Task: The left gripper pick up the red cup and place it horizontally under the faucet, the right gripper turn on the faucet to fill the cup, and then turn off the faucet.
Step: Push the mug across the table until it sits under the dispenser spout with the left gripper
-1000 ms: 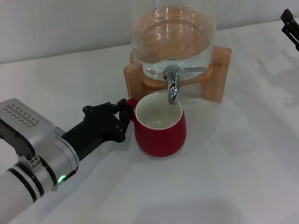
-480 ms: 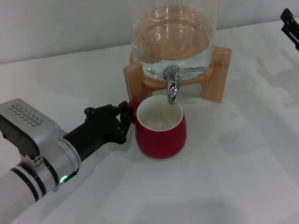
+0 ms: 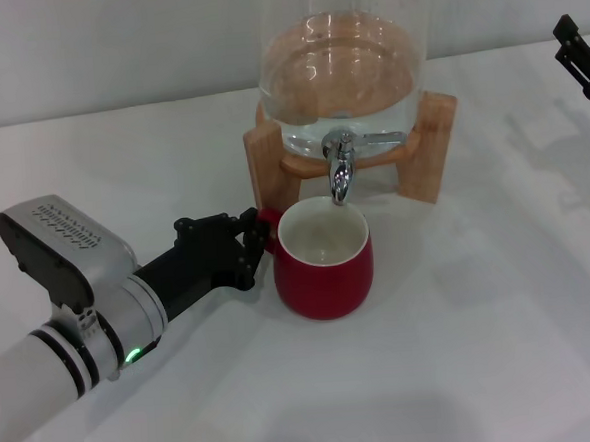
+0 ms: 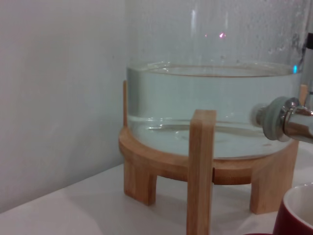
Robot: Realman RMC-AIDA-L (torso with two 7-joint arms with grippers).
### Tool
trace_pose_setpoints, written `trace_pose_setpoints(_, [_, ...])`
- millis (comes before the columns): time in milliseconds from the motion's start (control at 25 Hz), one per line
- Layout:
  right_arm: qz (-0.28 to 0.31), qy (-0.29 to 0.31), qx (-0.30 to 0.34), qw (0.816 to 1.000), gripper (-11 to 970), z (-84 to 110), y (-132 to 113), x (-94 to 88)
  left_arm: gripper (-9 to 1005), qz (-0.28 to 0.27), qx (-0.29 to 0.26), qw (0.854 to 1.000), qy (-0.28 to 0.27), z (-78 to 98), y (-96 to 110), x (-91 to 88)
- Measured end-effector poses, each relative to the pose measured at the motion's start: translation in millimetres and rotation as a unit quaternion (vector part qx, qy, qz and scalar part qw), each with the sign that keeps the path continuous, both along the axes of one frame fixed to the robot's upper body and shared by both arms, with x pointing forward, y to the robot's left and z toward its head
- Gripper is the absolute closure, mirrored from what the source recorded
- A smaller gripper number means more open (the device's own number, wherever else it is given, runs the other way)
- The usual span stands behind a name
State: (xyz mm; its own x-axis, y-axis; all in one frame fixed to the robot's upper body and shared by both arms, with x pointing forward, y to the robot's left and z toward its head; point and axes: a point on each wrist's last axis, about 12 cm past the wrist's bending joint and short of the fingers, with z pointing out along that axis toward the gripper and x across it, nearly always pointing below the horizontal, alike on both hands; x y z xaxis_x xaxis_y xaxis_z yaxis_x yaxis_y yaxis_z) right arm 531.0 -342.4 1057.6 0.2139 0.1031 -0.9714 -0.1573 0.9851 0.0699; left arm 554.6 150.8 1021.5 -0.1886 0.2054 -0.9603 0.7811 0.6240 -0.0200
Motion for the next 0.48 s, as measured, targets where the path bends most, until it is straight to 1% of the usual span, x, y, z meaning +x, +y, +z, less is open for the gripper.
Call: trace_pose_setpoints(480, [0.0,-0.001,0.0,1.0,153,0.0,-0.2,-0.7,809,-0.001,0.004,1.0,0.001,-0.7,-0.4,0.1])
